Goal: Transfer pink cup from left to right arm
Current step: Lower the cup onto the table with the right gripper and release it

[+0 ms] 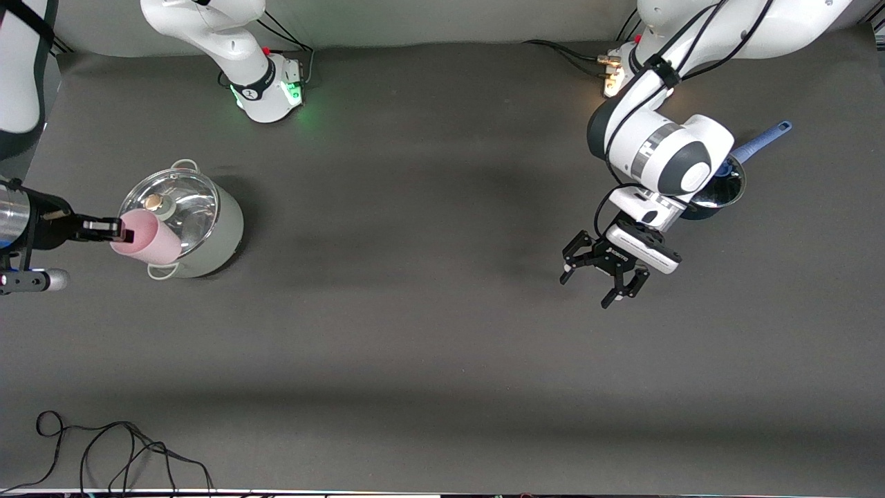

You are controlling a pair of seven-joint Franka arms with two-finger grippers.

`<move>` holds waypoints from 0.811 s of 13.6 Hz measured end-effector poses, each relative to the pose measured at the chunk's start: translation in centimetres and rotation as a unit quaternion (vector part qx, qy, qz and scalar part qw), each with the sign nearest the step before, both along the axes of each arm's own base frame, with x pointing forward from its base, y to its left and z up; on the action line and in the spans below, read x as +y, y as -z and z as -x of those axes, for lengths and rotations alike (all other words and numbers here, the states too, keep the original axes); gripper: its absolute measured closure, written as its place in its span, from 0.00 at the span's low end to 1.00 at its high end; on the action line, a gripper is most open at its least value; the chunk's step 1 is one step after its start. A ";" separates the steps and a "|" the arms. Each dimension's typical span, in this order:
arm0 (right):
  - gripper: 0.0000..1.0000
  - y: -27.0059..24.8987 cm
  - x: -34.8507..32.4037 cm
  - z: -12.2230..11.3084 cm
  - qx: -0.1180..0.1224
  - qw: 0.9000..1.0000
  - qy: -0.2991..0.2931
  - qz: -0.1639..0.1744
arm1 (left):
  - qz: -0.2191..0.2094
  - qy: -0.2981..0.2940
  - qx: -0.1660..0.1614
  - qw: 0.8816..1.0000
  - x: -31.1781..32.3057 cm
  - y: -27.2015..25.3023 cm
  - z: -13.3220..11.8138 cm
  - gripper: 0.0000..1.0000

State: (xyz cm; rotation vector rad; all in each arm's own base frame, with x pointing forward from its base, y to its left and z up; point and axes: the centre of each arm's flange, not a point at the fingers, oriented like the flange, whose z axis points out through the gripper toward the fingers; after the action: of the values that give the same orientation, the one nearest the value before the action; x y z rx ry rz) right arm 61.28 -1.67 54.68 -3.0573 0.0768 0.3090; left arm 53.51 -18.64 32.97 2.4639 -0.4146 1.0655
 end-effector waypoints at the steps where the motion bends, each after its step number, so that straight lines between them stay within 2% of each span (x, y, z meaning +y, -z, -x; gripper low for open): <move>1: 0.95 1.8 -0.5 0.4 -0.010 1.000 0.003 -0.003 | -0.001 -0.002 0.003 1.000 0.1 0.0 0.0 0.00; 5: 0.95 9.9 -0.7 1.9 -0.033 0.999 0.012 -0.004 | -0.005 -0.019 0.015 1.000 1.0 0.2 0.0 0.00; 7: 0.95 14.2 -0.6 2.4 -0.042 0.999 0.018 -0.004 | -0.024 -0.050 0.035 0.998 3.1 0.4 -0.3 0.00; 9: 0.95 18.5 -0.3 3.0 -0.037 0.999 0.034 -0.016 | -0.014 -0.081 0.039 0.996 4.6 0.2 -1.3 0.00; 11: 0.95 21.8 0.6 2.7 -0.034 0.999 0.036 -0.015 | 0.014 -0.114 0.047 0.992 5.0 -0.6 -2.0 0.00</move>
State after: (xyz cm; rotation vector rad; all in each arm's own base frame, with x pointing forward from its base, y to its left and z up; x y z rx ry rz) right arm 58.57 -1.12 32.87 -3.0229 0.1770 0.2007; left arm 55.53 -13.59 33.56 2.5693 -0.0883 1.0273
